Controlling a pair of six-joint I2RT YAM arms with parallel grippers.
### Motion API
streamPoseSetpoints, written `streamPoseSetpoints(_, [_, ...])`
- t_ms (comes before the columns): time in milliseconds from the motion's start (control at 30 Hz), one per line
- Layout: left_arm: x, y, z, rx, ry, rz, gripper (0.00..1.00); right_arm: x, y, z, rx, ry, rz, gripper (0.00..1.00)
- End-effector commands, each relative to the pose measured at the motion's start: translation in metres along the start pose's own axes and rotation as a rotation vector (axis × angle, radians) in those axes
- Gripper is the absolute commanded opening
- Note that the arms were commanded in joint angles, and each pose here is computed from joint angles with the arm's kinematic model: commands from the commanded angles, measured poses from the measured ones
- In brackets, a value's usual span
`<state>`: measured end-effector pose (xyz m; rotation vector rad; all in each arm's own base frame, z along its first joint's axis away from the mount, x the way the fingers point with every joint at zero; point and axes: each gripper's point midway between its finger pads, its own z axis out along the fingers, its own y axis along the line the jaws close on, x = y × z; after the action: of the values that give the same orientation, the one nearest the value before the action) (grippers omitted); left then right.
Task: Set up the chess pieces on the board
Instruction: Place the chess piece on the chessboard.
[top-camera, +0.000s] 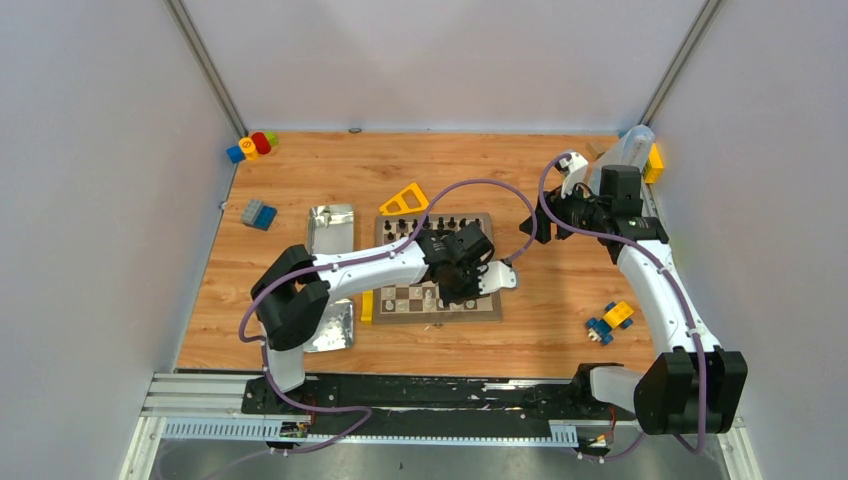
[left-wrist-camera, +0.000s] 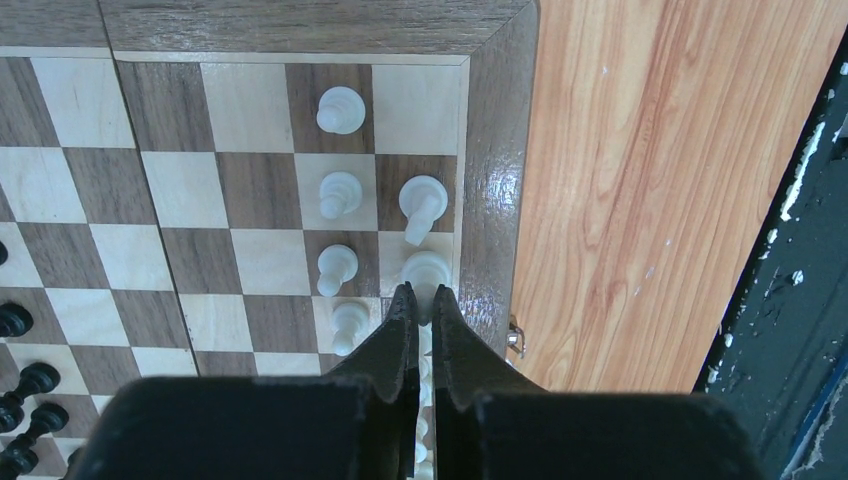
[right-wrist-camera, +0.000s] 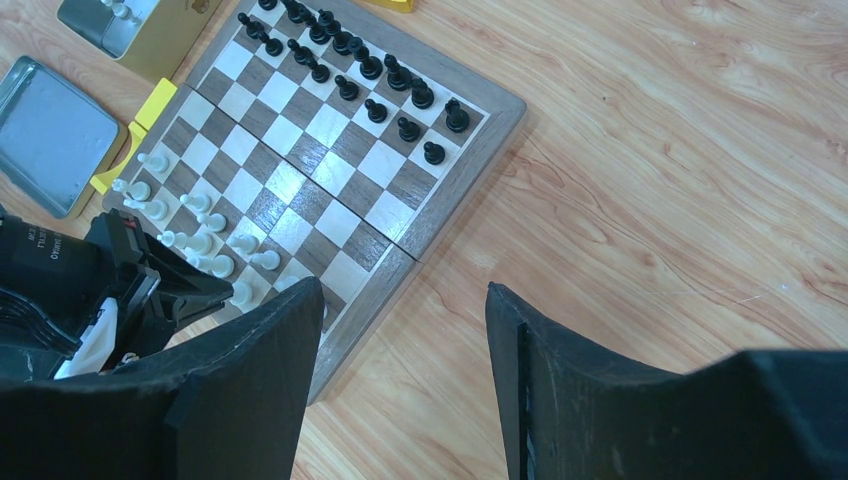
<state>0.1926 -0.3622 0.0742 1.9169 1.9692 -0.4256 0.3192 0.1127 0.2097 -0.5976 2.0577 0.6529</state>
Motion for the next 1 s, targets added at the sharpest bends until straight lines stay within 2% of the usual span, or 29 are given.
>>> streamPoseSetpoints(0, [-0.007,-0.004,0.004,0.018,-0.026,0.025,0.04,-0.010,0.002,-0.003,-0.013,-0.043,-0.034,0.62])
streamPoseSetpoints(433, [-0.005,0.002,0.004,-0.010,-0.014,0.023,0.14,-0.009,0.005,-0.003,-0.026,-0.041,-0.033,0.62])
streamPoseSetpoints(967, [-0.007,0.007,0.001,-0.039,-0.016,0.025,0.35,-0.008,0.005,-0.003,-0.027,-0.038,-0.031,0.62])
